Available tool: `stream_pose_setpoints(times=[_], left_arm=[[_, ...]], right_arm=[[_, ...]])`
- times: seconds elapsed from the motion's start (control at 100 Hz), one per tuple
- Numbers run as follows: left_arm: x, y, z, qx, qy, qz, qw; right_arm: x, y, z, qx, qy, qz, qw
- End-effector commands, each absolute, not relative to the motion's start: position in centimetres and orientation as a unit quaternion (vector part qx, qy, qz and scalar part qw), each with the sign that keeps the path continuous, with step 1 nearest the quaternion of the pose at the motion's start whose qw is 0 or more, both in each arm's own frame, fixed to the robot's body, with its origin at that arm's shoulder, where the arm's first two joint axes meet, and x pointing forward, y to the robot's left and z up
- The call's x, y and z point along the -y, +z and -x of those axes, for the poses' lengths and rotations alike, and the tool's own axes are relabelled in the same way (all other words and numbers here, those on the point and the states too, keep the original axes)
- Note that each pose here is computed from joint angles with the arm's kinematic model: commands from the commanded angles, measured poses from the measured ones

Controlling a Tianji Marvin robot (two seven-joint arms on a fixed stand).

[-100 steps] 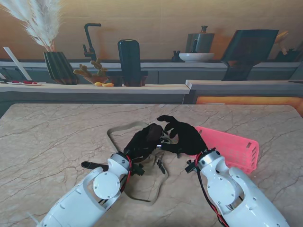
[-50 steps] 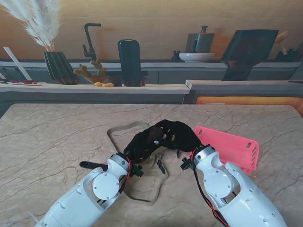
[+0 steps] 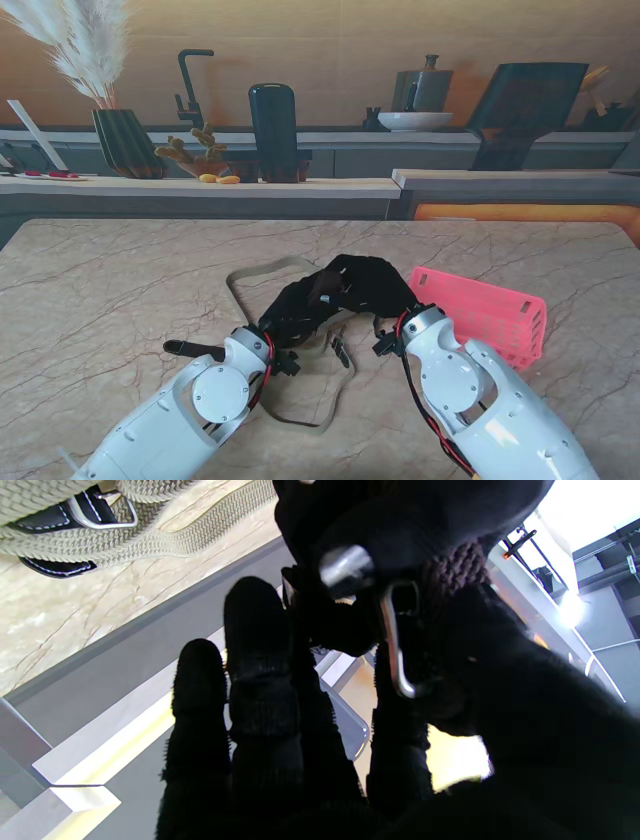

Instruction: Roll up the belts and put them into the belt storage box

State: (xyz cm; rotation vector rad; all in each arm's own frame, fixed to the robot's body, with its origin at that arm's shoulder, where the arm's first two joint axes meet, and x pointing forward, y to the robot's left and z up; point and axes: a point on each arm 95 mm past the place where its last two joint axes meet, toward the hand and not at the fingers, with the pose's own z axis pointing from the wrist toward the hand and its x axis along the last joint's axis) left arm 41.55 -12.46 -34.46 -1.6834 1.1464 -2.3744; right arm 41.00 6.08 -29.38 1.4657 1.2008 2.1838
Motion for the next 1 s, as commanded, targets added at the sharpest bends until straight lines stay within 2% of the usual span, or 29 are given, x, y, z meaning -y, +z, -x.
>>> stream_pose_setpoints(times=[0.0,0.27,0.5,0.74,0.99], left_arm=[[13.3,-33.7,-41.5,-0.358,-0.770,0.529,0.003],[12.3,-33.0,-41.7,-0.367,-0.776,0.513,0.029],[11.0,-32.1,-41.7,-0.386,-0.778,0.492,0.060],[9.8,-31.9,-41.3,-0.410,-0.774,0.478,0.069],[9.0,-32.2,-41.3,-0.418,-0.766,0.483,0.074]], right_arm=[[-7.3,-29.5,-40.3,-0.416,0.750,-0.502,0.111],[-6.3,-27.7,-40.7,-0.358,0.755,-0.539,0.102],[-5.2,-25.1,-40.9,-0.335,0.768,-0.532,0.122],[-3.9,-22.0,-40.7,-0.328,0.779,-0.517,0.135],[-3.2,-20.7,-40.2,-0.339,0.774,-0.520,0.127]])
